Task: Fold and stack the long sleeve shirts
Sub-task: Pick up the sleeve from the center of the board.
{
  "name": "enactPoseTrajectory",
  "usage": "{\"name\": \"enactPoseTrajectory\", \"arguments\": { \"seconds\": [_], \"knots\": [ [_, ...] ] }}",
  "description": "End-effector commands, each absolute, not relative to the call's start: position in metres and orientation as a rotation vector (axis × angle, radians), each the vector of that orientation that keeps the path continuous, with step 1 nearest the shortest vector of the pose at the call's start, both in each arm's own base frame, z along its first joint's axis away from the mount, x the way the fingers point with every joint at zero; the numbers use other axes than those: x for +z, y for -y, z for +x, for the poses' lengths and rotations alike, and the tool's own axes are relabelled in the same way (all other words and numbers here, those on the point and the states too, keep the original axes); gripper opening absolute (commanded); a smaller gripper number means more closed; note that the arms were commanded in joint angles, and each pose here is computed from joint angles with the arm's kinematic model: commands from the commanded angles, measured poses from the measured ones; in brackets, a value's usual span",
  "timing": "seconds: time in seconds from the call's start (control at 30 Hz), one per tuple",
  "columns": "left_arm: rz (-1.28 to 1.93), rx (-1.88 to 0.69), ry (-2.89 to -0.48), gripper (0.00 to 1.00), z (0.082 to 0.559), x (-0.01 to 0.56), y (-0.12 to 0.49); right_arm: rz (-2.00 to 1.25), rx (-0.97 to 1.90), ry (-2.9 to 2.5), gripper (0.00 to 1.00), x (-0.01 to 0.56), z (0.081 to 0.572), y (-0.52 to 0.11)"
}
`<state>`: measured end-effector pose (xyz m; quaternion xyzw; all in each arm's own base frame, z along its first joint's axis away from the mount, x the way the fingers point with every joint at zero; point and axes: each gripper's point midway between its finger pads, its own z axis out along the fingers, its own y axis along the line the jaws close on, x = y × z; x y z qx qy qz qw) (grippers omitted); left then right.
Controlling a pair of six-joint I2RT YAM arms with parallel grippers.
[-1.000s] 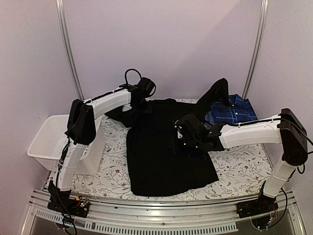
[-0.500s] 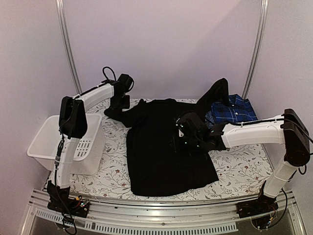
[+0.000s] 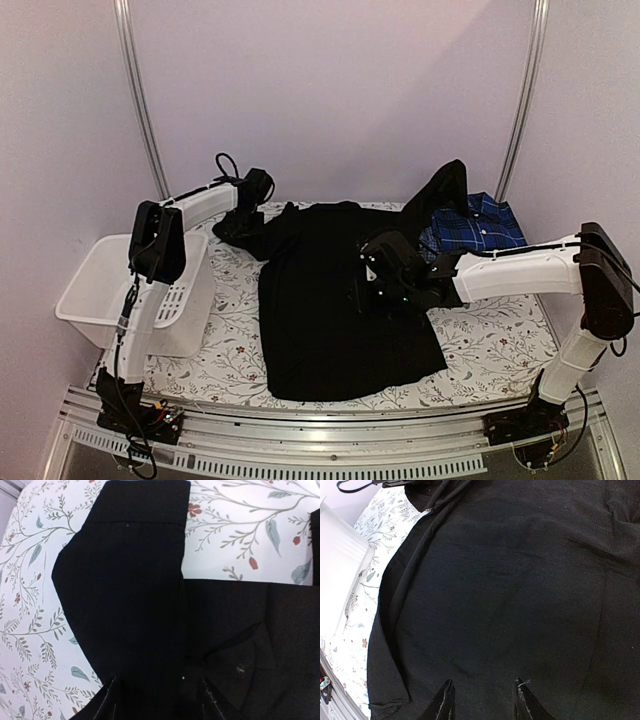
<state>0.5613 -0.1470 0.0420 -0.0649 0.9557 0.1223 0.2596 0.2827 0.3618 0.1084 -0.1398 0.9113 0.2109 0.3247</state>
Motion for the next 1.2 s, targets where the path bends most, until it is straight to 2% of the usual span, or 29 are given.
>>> {"name": "enactPoseTrajectory", "arguments": {
  "seconds": [0.0, 0.13, 0.27, 0.3, 0.57, 0.87, 1.03, 1.17],
  "knots": [
    [-0.195, 0.401, -2.591, 0.49, 0.564, 0.035, 0.128, -0.348, 0.566, -2.385, 0.38, 0.114, 0.282, -0.359],
    [-0.202, 0.424, -2.555, 0.34, 0.57, 0.045, 0.121, -0.351, 0.564, -2.39, 0.38, 0.112, 0.281, -0.358],
    [-0.182, 0.395, -2.507, 0.05, 0.579, 0.066, 0.124, -0.35, 0.564, -2.388, 0.38, 0.113, 0.281, -0.358],
    [-0.174, 0.38, -2.495, 0.0, 0.581, 0.072, 0.126, -0.349, 0.564, -2.387, 0.38, 0.113, 0.282, -0.359],
    [-0.018, 0.248, -2.374, 0.0, 0.58, 0.138, 0.177, -0.346, 0.57, -2.372, 0.38, 0.119, 0.285, -0.362],
    [0.209, 0.021, -2.231, 0.0, 0.549, 0.201, 0.258, -0.326, 0.56, -2.344, 0.38, 0.13, 0.292, -0.356],
    [0.422, -0.241, -2.177, 0.0, 0.514, 0.217, 0.315, -0.286, 0.555, -2.326, 0.38, 0.138, 0.297, -0.344],
    [0.555, -0.4, -2.198, 0.0, 0.482, 0.201, 0.339, -0.254, 0.548, -2.312, 0.39, 0.145, 0.301, -0.333]
  ]
}}
